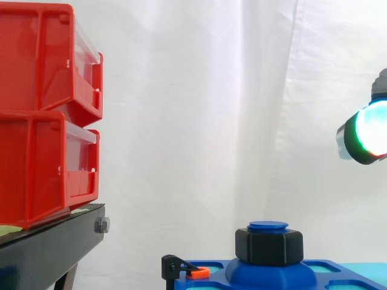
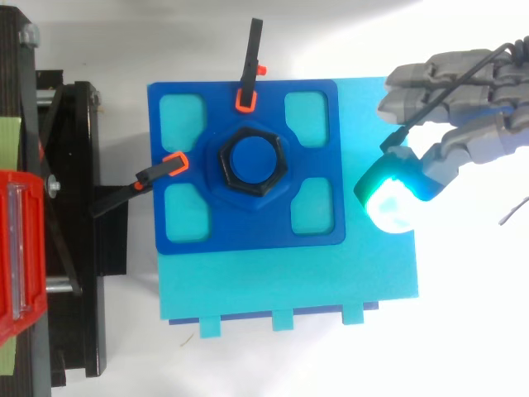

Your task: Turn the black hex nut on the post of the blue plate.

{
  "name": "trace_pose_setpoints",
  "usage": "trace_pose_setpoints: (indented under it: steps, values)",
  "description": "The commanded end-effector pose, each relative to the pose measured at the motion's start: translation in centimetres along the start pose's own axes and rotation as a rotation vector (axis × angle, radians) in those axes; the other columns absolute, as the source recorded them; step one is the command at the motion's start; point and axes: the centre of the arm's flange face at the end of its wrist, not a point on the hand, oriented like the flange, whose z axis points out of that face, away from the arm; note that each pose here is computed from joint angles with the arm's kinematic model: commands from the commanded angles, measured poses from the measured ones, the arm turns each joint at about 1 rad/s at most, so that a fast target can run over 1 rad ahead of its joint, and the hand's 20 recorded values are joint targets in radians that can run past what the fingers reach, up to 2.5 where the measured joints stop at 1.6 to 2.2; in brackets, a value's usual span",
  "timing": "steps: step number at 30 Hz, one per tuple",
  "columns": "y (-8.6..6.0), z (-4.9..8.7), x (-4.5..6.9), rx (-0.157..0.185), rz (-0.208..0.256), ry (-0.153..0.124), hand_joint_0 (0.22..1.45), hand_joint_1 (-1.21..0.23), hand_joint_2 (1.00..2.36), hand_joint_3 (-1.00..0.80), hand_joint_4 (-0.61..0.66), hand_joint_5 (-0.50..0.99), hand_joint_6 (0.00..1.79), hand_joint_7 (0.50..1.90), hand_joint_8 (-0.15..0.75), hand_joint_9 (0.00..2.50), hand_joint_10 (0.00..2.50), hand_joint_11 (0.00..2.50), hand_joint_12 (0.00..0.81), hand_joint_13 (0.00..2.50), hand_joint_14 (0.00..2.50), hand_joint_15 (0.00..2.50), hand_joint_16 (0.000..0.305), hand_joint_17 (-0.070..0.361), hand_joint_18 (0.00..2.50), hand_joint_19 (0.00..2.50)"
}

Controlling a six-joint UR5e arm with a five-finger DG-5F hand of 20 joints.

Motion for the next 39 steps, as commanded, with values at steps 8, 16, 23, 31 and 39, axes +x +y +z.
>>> trace_pose_setpoints:
  steps: [8,16,23,31,39]
  values:
    - [0.05,0.01,-0.03,-0.001,0.0,0.0,0.44,-0.5,1.0,-0.5,0.13,-0.22,0.5,0.53,0.174,0.0,0.0,0.0,0.36,0.0,0.0,0.0,0.06,0.136,0.0,0.04]
    - [-0.02,0.0,0.01,0.001,0.0,0.0,0.45,-0.5,1.0,-0.5,0.13,-0.22,0.5,0.54,0.178,0.0,0.0,0.0,0.36,0.0,0.0,0.0,0.06,0.135,0.0,0.04]
    - [-0.01,0.0,0.02,0.0,0.0,0.001,0.45,-0.5,1.0,-0.5,0.13,-0.22,0.5,0.55,0.181,0.0,0.0,0.0,0.361,0.0,0.0,0.0,0.06,0.135,0.0,0.04]
    - [-0.02,-0.02,-0.09,0.0,0.0,-0.001,0.45,-0.5,1.0,-0.5,0.13,-0.23,0.5,0.6,0.177,0.0,0.0,0.0,0.361,0.0,0.0,0.0,0.06,0.134,0.0,0.04]
    - [0.04,0.01,-0.04,0.0,0.0,-0.001,0.45,-0.5,1.0,-0.5,0.13,-0.22,0.5,0.6,0.178,0.0,0.0,0.0,0.359,0.0,0.0,0.0,0.059,0.134,0.0,0.03]
